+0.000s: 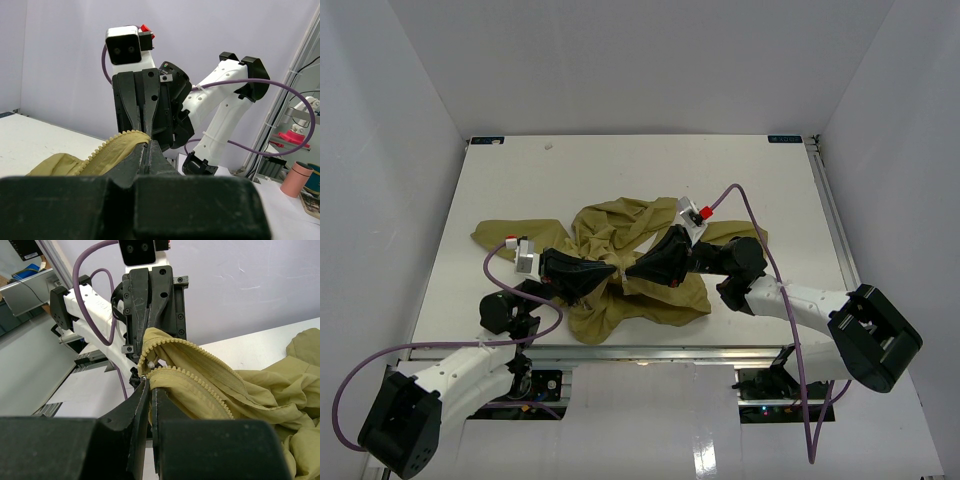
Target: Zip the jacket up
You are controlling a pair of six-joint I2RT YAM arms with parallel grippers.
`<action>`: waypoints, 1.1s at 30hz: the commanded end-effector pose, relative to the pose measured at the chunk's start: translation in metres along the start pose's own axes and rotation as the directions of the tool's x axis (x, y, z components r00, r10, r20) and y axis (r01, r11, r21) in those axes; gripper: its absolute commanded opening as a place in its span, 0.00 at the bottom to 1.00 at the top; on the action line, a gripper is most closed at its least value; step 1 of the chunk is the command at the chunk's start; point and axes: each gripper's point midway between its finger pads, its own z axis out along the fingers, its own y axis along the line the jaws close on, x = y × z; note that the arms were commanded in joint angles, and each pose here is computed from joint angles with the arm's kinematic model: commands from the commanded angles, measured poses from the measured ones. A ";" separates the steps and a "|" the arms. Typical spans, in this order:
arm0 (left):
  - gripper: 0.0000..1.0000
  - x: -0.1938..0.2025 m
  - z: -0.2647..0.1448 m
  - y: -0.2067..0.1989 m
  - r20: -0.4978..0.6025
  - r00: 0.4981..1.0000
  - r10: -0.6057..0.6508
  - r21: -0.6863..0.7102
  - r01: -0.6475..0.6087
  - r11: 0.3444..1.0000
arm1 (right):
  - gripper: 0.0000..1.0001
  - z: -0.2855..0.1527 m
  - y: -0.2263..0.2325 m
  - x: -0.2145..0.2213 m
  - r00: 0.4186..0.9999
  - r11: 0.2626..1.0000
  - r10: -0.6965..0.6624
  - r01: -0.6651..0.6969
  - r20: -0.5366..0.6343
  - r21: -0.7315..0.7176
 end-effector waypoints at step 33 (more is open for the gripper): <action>0.00 -0.076 -0.002 -0.074 0.343 0.897 0.277 0.221 -0.364 0.905 | 0.08 0.002 0.045 -0.047 0.963 0.961 -0.209 0.234 0.170 -0.147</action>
